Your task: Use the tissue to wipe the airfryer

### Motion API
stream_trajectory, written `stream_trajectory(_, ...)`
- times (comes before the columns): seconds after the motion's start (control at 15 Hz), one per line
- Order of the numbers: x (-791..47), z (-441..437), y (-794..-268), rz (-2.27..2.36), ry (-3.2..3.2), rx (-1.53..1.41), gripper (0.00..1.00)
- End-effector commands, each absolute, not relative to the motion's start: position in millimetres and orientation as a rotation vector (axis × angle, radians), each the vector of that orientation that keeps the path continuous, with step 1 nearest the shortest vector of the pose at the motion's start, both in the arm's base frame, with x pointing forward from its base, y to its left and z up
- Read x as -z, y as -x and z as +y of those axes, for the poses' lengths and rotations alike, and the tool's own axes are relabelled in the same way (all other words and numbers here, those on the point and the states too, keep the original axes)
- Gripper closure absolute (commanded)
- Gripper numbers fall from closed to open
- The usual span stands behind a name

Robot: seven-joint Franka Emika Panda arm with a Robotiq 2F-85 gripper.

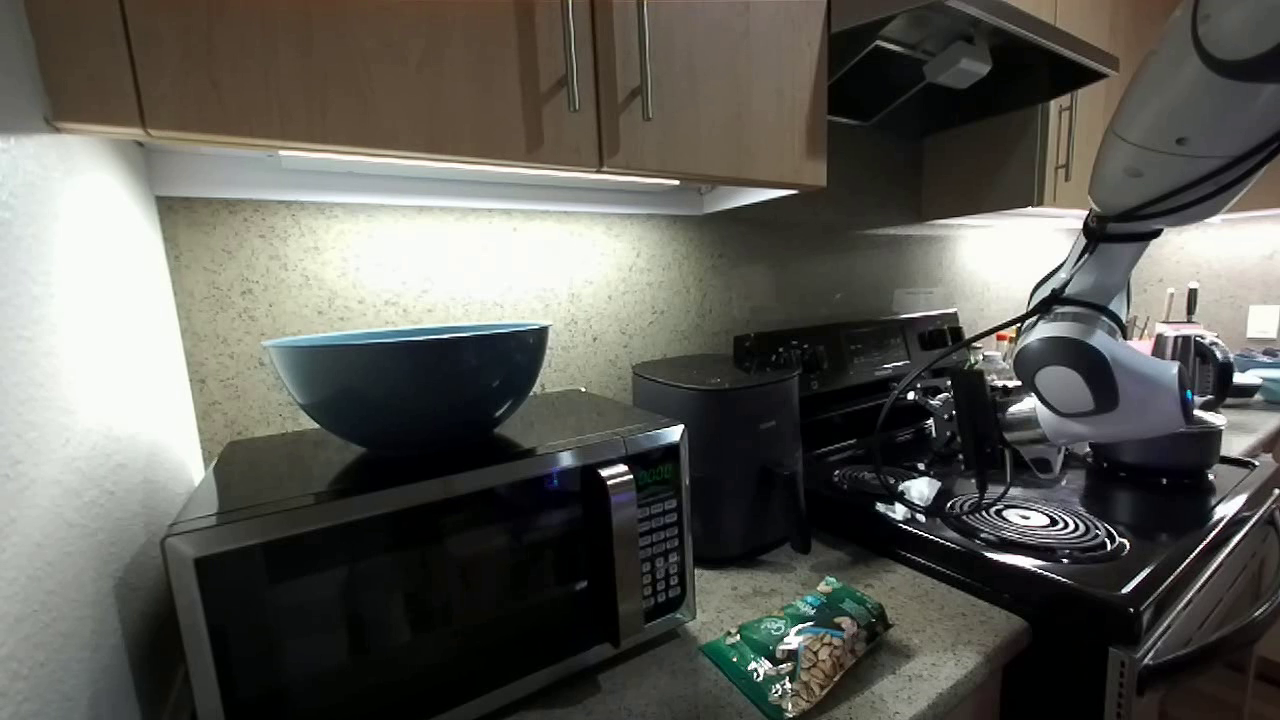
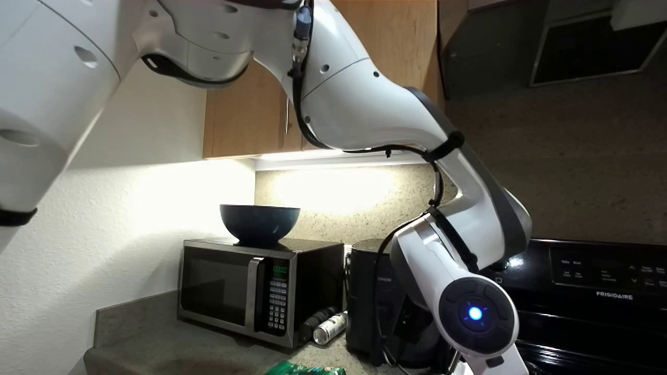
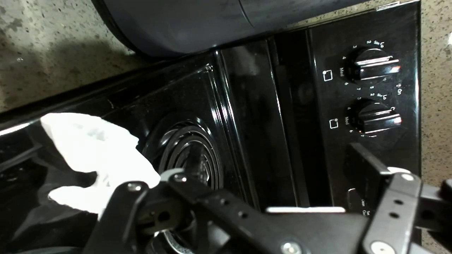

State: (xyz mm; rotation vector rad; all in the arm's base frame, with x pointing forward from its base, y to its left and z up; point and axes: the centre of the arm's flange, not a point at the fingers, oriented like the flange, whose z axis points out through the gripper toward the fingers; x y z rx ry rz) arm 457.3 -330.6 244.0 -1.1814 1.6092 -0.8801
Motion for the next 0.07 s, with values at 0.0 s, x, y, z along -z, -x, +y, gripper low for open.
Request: stream_trajectory(0.0,-244.0,-330.6,-457.3,1.609,1.181,0.88,0.0)
